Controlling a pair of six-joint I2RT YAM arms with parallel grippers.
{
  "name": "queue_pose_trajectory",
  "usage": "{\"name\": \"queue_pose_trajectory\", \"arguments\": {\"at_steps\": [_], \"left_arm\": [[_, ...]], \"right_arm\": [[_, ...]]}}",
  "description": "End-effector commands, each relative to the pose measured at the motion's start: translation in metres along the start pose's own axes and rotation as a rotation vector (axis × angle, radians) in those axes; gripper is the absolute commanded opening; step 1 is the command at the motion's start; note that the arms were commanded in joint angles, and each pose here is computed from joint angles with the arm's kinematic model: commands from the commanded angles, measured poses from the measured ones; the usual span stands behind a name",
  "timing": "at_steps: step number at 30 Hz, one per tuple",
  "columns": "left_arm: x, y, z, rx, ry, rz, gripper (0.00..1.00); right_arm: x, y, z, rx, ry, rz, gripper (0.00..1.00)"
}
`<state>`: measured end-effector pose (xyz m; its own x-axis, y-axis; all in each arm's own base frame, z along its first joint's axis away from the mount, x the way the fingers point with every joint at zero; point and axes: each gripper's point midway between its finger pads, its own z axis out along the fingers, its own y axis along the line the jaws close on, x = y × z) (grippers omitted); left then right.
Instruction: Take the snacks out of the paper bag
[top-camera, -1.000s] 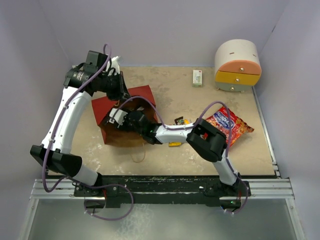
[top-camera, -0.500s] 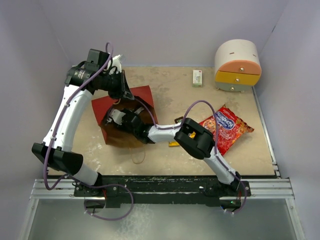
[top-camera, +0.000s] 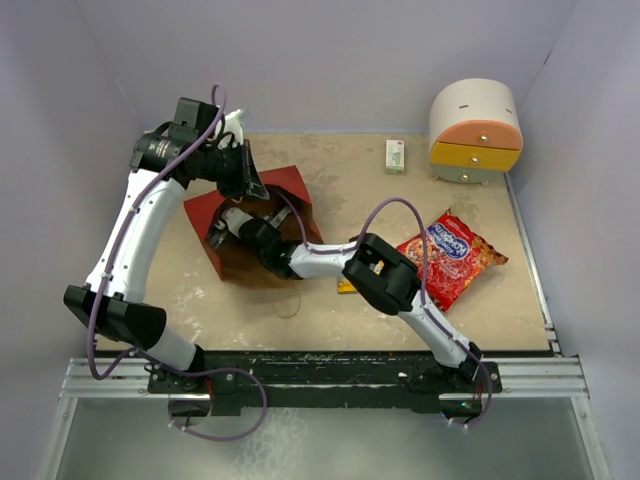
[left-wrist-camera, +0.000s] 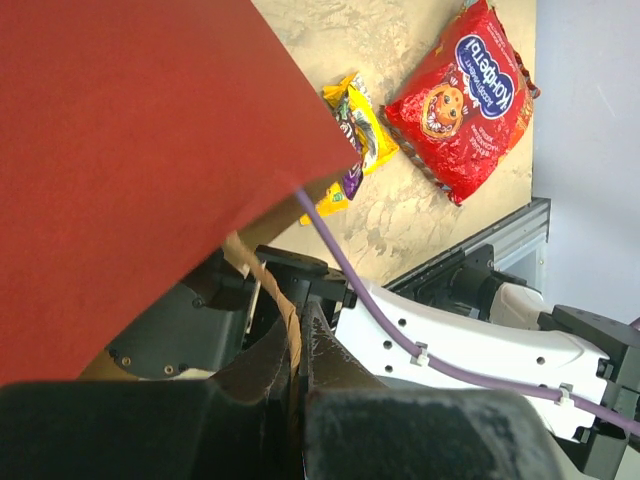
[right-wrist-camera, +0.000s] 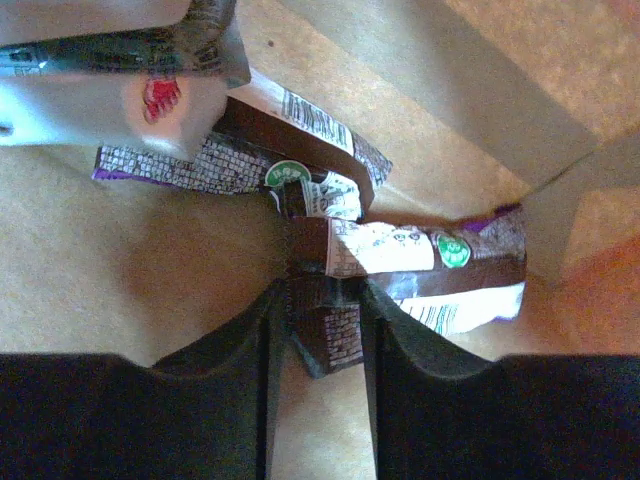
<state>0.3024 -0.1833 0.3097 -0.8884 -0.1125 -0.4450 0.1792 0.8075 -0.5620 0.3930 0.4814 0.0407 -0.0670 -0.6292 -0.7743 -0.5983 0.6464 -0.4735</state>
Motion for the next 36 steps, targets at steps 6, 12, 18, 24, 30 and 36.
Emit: {"name": "queue_pose_trajectory", "arguments": {"at_steps": [6, 12, 18, 24, 30, 36], "left_arm": [[-0.008, -0.012, -0.010, 0.037, -0.043, 0.030, 0.00], [-0.009, -0.010, -0.009, 0.029, -0.048, 0.034, 0.00], [-0.010, -0.008, -0.008, 0.020, -0.050, 0.030, 0.00], [-0.013, -0.007, -0.006, 0.018, -0.063, 0.031, 0.00], [-0.019, -0.007, -0.007, 0.010, -0.090, 0.035, 0.00], [-0.020, -0.008, -0.009, 0.008, -0.112, 0.029, 0.00]], "right_arm": [[-0.020, -0.032, 0.000, 0.061, -0.018, 0.057, 0.02], [-0.042, -0.038, -0.020, 0.017, -0.090, 0.084, 0.00], [-0.061, -0.035, -0.053, -0.097, -0.172, 0.150, 0.00], [-0.069, -0.013, -0.093, -0.300, -0.245, 0.223, 0.00], [-0.071, 0.008, -0.141, -0.496, -0.296, 0.266, 0.00], [-0.065, -0.008, -0.178, -0.492, -0.312, 0.328, 0.00]]}}
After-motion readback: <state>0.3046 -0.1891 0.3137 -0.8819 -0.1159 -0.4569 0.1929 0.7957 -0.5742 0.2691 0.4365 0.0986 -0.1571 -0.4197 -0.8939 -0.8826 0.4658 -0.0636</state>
